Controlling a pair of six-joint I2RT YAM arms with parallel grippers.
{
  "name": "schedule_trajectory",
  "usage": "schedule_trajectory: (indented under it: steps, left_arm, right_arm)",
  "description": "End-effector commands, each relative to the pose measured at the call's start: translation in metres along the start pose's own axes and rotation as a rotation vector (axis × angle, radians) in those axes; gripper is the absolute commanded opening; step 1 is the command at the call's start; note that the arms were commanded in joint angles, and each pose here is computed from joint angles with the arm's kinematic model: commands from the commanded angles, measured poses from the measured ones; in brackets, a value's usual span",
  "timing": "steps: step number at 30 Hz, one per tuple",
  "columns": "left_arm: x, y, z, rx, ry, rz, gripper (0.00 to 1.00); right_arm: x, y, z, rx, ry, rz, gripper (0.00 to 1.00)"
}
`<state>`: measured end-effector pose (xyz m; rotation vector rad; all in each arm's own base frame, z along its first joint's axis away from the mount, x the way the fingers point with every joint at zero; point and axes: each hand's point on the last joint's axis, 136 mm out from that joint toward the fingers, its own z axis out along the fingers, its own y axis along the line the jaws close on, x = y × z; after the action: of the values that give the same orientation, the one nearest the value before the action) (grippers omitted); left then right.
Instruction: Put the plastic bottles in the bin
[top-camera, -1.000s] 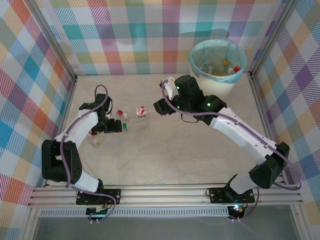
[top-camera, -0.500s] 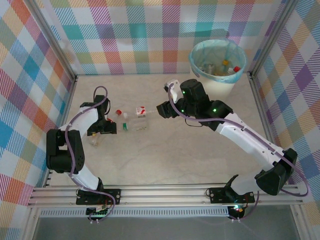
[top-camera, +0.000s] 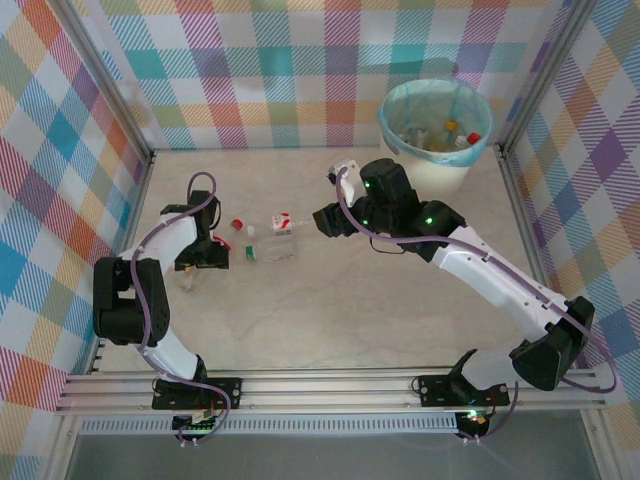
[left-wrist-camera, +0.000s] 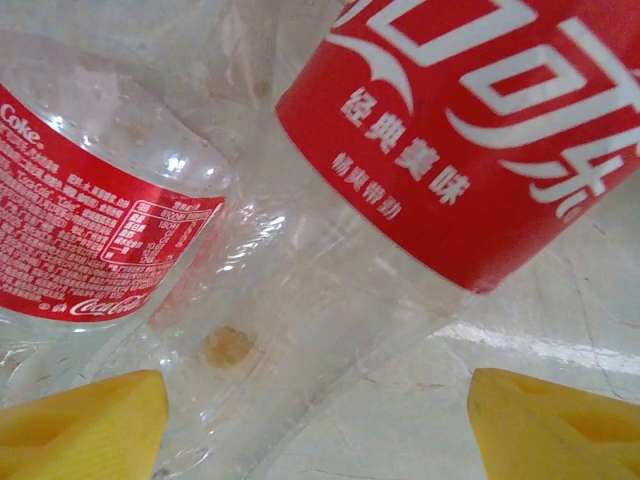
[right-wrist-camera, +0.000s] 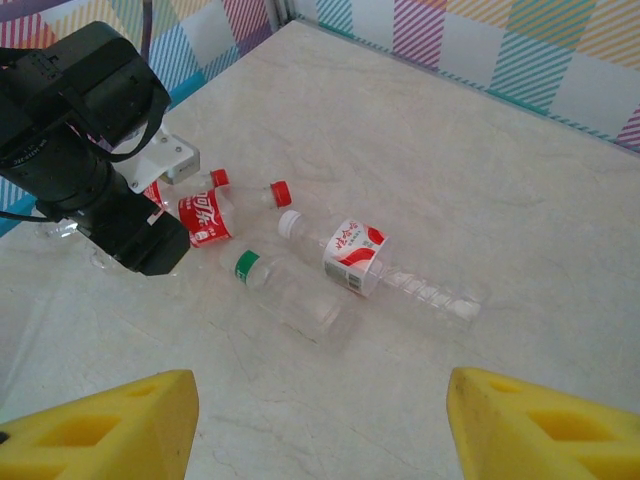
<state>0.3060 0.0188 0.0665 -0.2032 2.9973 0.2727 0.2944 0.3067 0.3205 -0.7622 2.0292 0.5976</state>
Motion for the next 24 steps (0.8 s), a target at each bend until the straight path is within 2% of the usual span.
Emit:
schedule_trajectory:
  steps: [1, 9, 19, 24]
  left_arm:
    - [0.013, -0.014, -0.004, 0.106, 0.031, -0.005, 0.77]
    - [0.001, -0.002, -0.015, 0.050, -0.032, -0.016, 0.81]
    - [0.012, -0.008, 0.012, 0.043, 0.074, 0.004, 0.84]
    - [0.021, -0.012, 0.021, 0.057, 0.116, 0.011, 0.79]
  right_arm:
    - [-0.010, 0.008, -0.009, -0.030, -0.038, 0.008, 0.66]
    - [-0.010, 0.006, -0.009, -0.017, -0.040, -0.011, 0.66]
    - [-0.002, 0.004, -0.004, -0.015, -0.013, -0.008, 0.67]
    - [-0.001, 0.004, -0.002, -0.015, -0.010, -0.007, 0.67]
